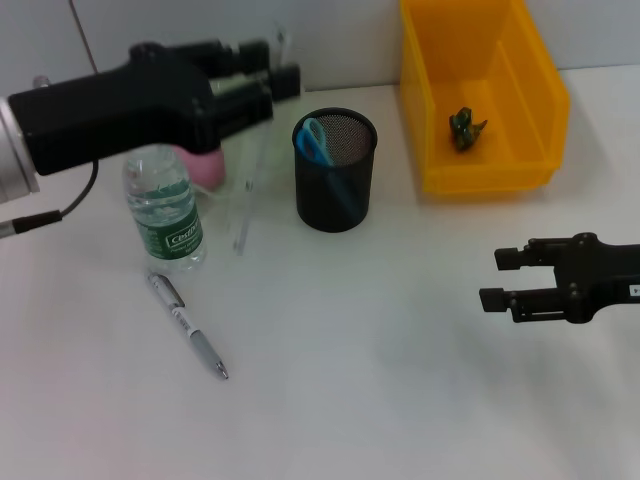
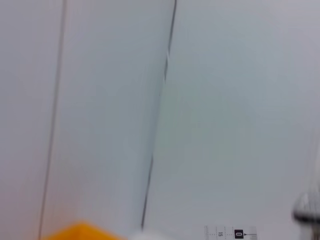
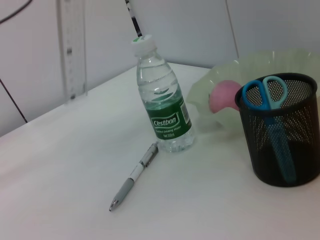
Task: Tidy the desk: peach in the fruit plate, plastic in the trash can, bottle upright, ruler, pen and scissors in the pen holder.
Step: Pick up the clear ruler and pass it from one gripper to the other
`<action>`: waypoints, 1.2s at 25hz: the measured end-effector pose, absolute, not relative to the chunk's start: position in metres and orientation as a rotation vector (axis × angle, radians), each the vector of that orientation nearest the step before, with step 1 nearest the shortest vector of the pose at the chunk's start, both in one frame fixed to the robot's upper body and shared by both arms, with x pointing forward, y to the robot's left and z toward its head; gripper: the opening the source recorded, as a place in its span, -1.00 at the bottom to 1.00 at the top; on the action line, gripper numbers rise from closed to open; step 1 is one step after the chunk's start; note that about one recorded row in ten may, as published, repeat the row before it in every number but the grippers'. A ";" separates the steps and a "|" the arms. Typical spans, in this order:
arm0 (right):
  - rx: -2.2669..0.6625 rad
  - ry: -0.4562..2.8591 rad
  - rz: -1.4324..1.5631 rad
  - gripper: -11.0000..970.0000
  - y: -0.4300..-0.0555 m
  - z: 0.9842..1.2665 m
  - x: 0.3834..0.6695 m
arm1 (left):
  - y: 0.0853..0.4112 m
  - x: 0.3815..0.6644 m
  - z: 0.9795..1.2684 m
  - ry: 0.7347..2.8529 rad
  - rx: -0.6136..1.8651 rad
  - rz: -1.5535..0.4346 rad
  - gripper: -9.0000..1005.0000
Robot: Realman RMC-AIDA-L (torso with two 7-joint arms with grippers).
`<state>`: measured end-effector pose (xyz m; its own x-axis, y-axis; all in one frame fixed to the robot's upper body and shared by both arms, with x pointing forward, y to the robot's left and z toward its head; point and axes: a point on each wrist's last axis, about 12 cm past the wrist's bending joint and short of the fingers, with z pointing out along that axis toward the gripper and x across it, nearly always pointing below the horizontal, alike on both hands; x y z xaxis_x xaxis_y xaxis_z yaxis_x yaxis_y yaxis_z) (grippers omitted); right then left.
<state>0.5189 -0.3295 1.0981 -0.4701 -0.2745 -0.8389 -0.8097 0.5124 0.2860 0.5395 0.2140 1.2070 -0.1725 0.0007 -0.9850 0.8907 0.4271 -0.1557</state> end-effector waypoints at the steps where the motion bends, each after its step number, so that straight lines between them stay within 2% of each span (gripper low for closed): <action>1: -0.884 1.995 0.897 0.51 -0.329 1.098 0.519 | 0.217 0.541 1.201 1.497 0.778 -0.983 -0.21; 6: -0.866 1.962 0.886 0.50 -0.328 1.099 0.520 | 0.225 0.549 1.182 1.406 0.675 -0.988 -0.21; 7: -0.846 1.936 0.876 0.50 -0.329 1.100 0.520 | 0.228 0.551 1.166 1.337 0.594 -0.973 -0.21; 14: -0.818 1.879 0.865 0.50 -0.326 1.101 0.521 | 0.223 0.550 1.148 1.231 0.501 -0.897 -0.21; 21: -0.816 1.855 0.862 0.50 -0.322 1.101 0.523 | 0.208 0.545 1.137 1.170 0.460 -0.830 -0.21; 23: -0.809 1.825 0.859 0.50 -0.321 1.102 0.522 | 0.195 0.538 1.120 1.150 0.419 -0.740 -0.21; 30: -0.754 1.645 0.852 0.50 -0.317 1.098 0.516 | 0.171 0.524 1.100 1.160 0.438 -0.591 -0.21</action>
<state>0.5158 -0.3167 1.0981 -0.2152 -0.0521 -0.9752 -0.8266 0.5414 0.1535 0.5235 0.1711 1.1000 0.2774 -0.2055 -0.9385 0.6388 0.7691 0.0205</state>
